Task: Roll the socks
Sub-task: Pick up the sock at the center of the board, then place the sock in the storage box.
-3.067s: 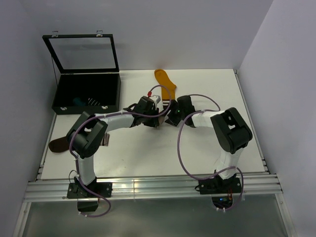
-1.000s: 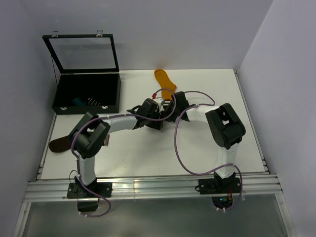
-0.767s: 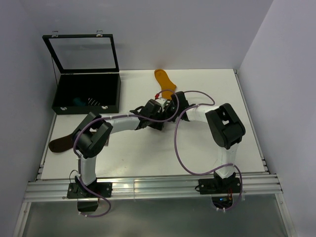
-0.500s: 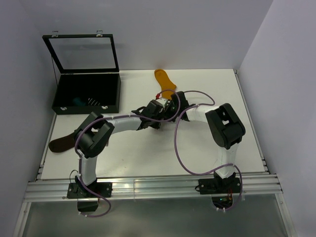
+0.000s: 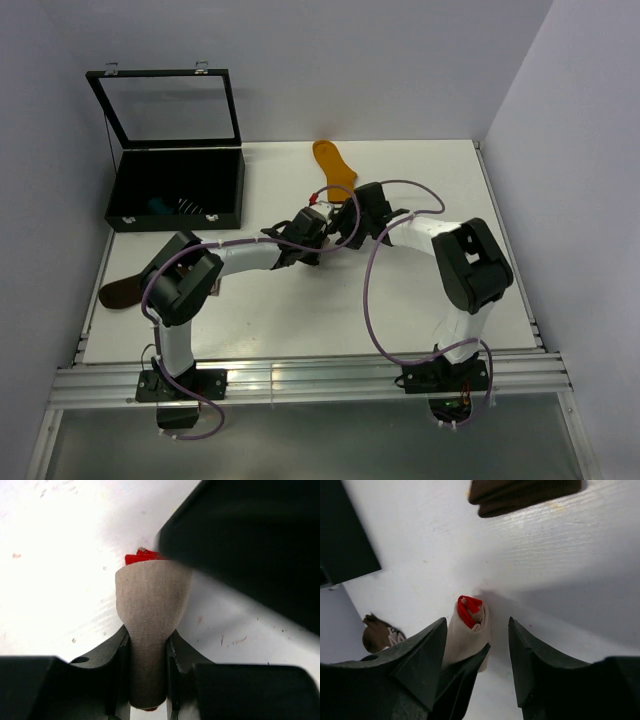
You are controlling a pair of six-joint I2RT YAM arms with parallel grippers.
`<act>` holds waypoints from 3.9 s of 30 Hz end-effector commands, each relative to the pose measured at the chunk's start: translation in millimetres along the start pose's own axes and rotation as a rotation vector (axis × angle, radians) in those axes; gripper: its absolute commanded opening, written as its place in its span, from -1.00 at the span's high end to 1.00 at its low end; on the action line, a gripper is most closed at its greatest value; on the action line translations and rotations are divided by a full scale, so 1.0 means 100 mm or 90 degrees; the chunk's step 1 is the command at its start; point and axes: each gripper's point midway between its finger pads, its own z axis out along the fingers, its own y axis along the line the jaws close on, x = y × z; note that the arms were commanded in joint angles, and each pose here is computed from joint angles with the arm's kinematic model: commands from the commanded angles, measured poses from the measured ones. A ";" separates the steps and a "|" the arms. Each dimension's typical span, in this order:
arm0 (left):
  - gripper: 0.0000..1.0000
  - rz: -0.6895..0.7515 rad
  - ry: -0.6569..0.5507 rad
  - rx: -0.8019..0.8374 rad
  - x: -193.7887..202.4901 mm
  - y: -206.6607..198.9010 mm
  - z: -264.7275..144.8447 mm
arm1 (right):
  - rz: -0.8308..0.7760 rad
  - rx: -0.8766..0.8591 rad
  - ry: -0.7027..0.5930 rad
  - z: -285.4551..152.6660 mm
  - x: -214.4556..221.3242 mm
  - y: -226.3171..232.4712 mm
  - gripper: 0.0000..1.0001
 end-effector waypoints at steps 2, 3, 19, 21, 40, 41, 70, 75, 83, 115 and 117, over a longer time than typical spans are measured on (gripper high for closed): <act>0.99 -0.042 -0.037 -0.009 -0.23 0.07 -0.26 | -0.021 -0.020 -0.055 -0.40 -0.28 0.07 -0.21; 0.99 -0.049 -0.042 -0.012 -0.26 0.09 -0.29 | -0.022 -0.027 -0.065 -0.50 -0.32 0.10 -0.24; 0.99 -0.250 -0.203 -0.194 -1.33 1.30 -1.24 | -0.179 -0.042 -0.202 -1.54 -0.45 -0.11 -0.67; 0.99 -0.281 -0.210 -0.230 -1.41 1.57 -1.31 | -0.195 -0.050 -0.205 -1.60 -0.41 -0.12 -0.67; 0.99 -0.474 -0.179 -0.332 -1.50 2.94 -0.73 | -0.204 -0.002 -0.145 -1.43 -0.24 -0.40 -0.66; 0.99 -0.482 -0.170 -0.326 -1.47 2.92 -0.68 | -0.202 0.001 -0.144 -1.42 -0.25 -0.42 -0.66; 0.99 -0.608 -0.073 -0.396 -0.82 2.87 -0.59 | -0.156 -0.009 -0.099 -1.31 -0.19 -0.58 -0.63; 0.99 -0.615 -0.052 -0.419 -0.74 2.88 -0.63 | -0.151 -0.010 -0.098 -1.31 -0.18 -0.60 -0.63; 0.99 -0.618 -0.096 -0.420 -0.84 2.87 -0.81 | -0.150 -0.016 -0.092 -1.29 -0.17 -0.61 -0.63; 0.96 -0.664 0.031 -0.396 -0.34 2.94 -0.17 | -0.146 -0.011 -0.085 -1.27 -0.14 -0.70 -0.62; 0.95 -0.671 0.047 -0.395 -0.27 2.96 -0.16 | -0.145 -0.011 -0.080 -1.25 -0.13 -0.71 -0.62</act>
